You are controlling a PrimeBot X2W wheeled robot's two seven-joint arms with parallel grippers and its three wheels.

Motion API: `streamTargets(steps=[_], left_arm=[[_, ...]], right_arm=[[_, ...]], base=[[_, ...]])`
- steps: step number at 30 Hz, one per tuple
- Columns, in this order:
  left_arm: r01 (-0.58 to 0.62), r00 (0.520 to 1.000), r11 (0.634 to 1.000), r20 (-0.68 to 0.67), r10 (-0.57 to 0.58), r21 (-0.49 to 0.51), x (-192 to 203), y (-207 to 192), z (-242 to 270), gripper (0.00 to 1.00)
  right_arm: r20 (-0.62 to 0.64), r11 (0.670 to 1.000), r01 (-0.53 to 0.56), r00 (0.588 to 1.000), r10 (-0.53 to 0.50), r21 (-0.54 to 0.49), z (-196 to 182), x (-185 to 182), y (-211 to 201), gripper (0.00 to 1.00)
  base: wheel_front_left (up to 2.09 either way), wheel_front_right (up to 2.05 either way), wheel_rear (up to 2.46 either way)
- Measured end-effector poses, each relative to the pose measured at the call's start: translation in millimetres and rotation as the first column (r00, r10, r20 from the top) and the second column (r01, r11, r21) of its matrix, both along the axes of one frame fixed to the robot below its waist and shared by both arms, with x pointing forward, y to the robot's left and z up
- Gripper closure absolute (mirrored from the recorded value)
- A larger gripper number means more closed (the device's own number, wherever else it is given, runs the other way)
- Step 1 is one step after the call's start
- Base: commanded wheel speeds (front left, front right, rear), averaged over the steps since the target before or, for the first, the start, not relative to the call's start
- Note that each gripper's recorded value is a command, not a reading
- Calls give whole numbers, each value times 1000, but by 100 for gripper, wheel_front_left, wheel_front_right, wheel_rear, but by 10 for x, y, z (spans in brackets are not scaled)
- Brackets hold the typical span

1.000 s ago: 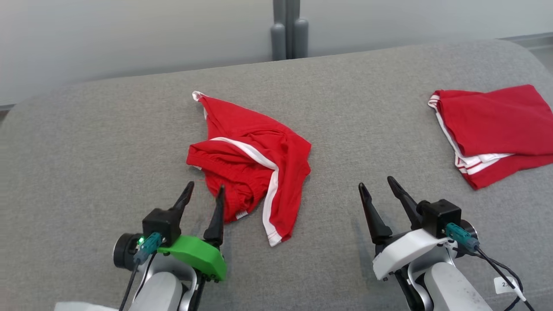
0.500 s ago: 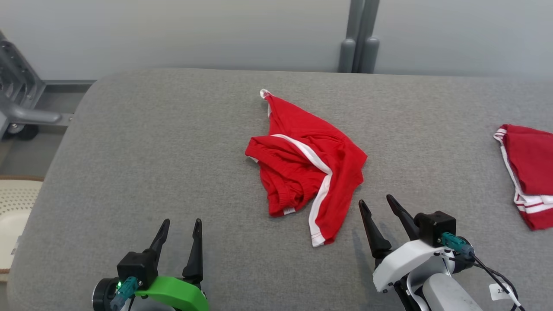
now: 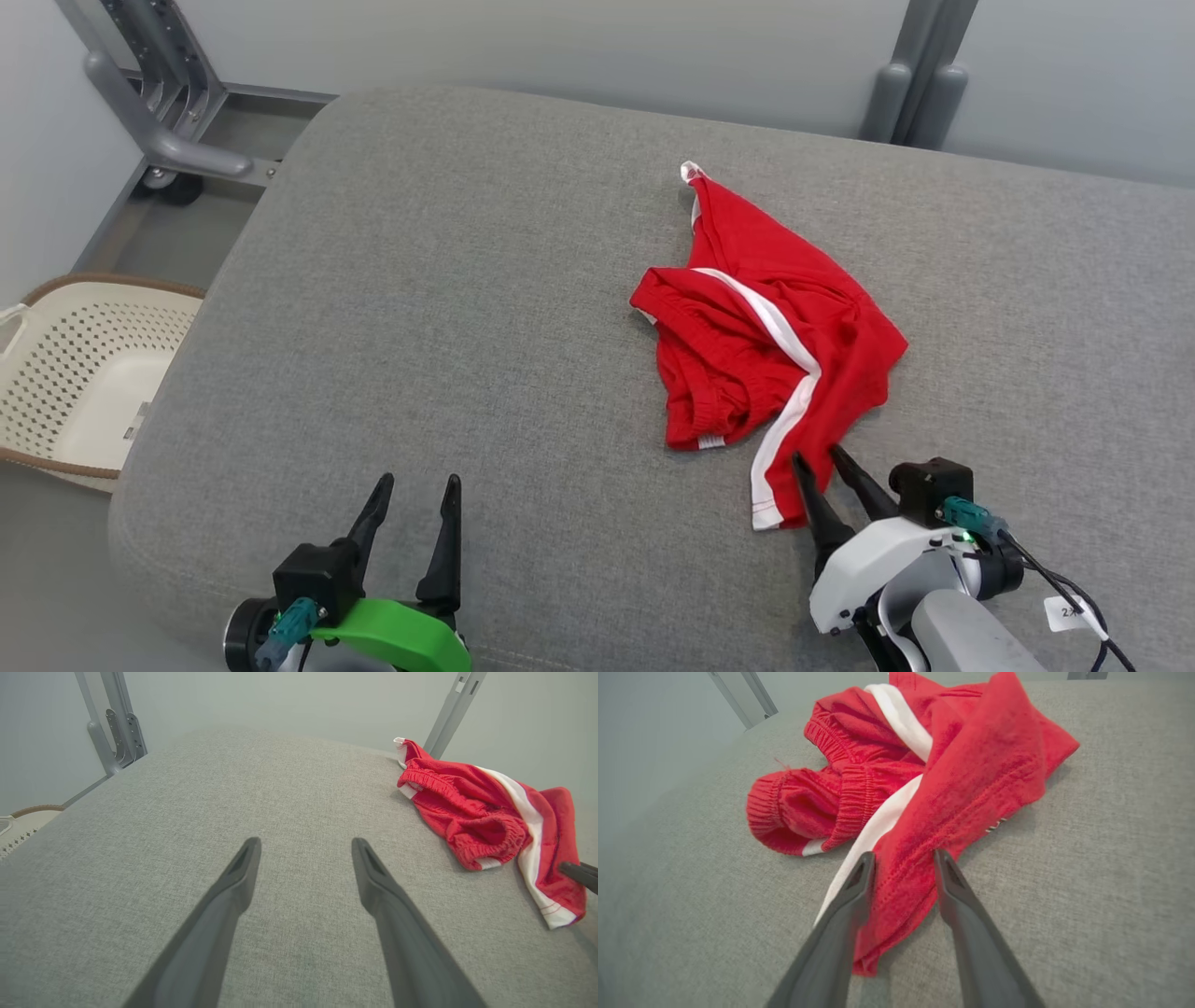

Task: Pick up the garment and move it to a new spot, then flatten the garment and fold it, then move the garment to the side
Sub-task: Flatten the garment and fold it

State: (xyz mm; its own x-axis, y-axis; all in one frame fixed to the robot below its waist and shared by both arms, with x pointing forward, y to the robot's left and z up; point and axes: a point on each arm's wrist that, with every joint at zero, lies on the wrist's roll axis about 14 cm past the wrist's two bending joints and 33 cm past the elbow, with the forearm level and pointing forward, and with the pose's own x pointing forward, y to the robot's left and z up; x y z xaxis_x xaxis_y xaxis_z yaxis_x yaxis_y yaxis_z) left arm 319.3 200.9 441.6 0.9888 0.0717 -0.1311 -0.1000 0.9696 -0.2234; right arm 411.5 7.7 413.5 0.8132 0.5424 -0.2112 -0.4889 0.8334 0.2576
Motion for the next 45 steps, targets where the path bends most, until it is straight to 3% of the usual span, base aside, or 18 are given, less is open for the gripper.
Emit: streamTargets(steps=[1,2,3,4,5,10,16,24,25,26,30,34,39,45], left_arm=[[-6,1000,1000,-5,6,-2,-9,12,-15,0],[-9,1000,1000,-11,9,-4,-16,19,-30,0],[-12,1000,1000,-15,12,-4,-19,25,-41,0],[-16,1000,1000,-19,16,-5,-20,31,-52,0],[-18,1000,1000,-22,17,-9,-18,32,-60,0],[-7,1000,1000,-26,7,-22,26,-14,-76,0],[21,1000,999,-12,-22,-35,102,-116,-42,0],[80,997,996,10,-80,-50,176,-303,12,0],[89,996,995,12,-88,-54,183,-333,17,0],[99,995,993,15,-98,-56,191,-366,23,0],[126,992,991,21,-125,-55,213,-445,42,0],[136,991,989,24,-135,-55,225,-477,48,0],[160,987,986,29,-159,-54,297,-546,63,0],[230,971,973,79,-227,-32,666,-726,241,0]], right_arm=[[-12,1000,-3,1000,3,-7,-43,1,6,65],[-23,1000,-5,1000,4,-16,-89,4,6,65],[-32,1000,-4,999,4,-23,-125,14,0,76],[-37,1000,-3,999,2,-28,-147,28,-5,95],[-42,1000,0,999,-1,-31,-165,42,-12,100],[-23,998,55,998,-55,-16,-90,170,-136,100],[104,985,170,980,-171,22,307,459,-547,100],[206,945,316,933,-294,-82,501,612,-1401,100],[215,938,332,928,-305,-102,511,623,-1508,83],[218,928,353,921,-322,-123,507,631,-1627,0],[200,899,401,909,-366,-175,431,621,-1887,0],[219,880,447,885,-410,-160,533,656,-2019,0],[253,896,434,881,-399,-99,682,591,-1825,0],[278,905,420,878,-389,-62,756,417,-1728,0]], base=[[0,0,0],[0,0,0],[0,0,0],[0,0,0],[0,0,0],[0,0,0],[0,0,0],[0,0,0],[0,0,0],[0,0,0],[0,0,0],[0,0,0],[0,0,0],[0,0,0]])
